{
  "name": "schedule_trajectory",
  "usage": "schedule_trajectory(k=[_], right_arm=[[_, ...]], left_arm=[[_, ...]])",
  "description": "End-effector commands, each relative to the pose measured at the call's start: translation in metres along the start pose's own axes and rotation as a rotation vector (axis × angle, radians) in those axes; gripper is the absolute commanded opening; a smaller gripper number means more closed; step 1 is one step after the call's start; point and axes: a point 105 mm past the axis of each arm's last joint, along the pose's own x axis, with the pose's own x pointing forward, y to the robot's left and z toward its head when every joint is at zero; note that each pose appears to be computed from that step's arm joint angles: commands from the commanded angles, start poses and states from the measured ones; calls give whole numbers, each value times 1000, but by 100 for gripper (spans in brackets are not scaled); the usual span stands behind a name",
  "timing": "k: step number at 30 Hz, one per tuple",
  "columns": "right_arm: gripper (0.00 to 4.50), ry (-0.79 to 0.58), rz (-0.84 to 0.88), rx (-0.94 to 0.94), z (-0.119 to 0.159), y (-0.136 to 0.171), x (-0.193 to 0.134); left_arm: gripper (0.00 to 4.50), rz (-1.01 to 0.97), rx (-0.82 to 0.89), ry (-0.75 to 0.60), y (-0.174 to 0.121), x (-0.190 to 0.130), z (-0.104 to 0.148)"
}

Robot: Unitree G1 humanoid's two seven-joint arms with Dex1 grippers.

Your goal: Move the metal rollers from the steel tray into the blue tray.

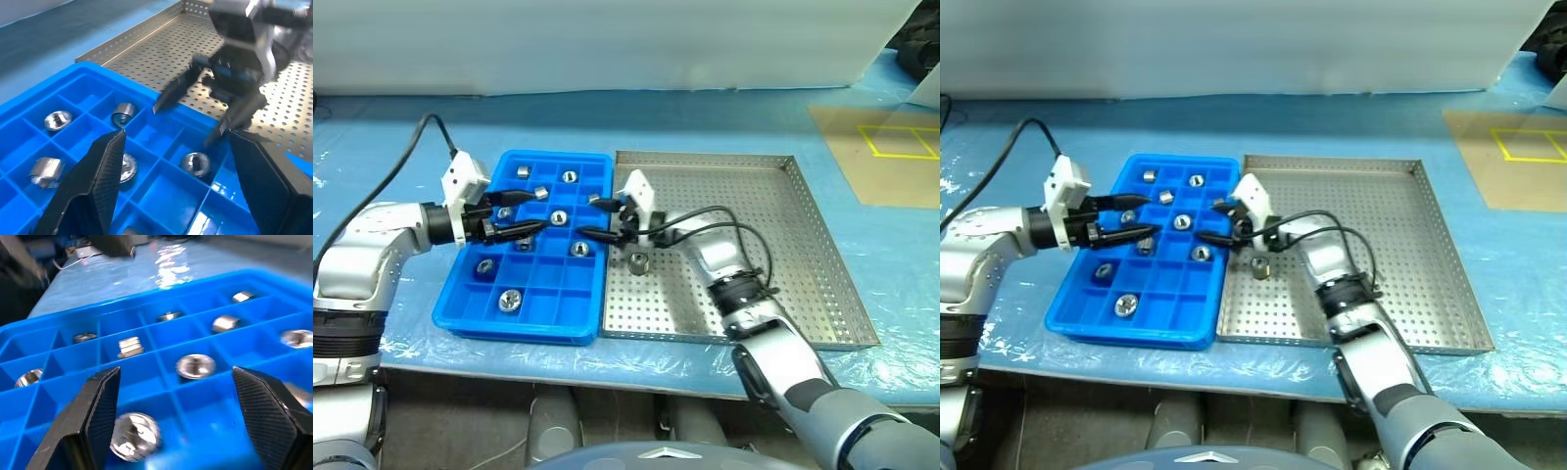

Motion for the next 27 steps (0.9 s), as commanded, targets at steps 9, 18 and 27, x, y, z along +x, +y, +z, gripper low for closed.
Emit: schedule_trajectory(k=[9,18,27], right_arm=[[374,120,-23,95,-18,18,-76],[374,208,-34,168,-70,21,-59],[374,265,-2,164,-95,28,-55]], left_arm=[[352,-109,21,-12,-3,17,8],[352,-133,20,-25,-3,19,14],[352,-111,13,-25,-2,14,11]])
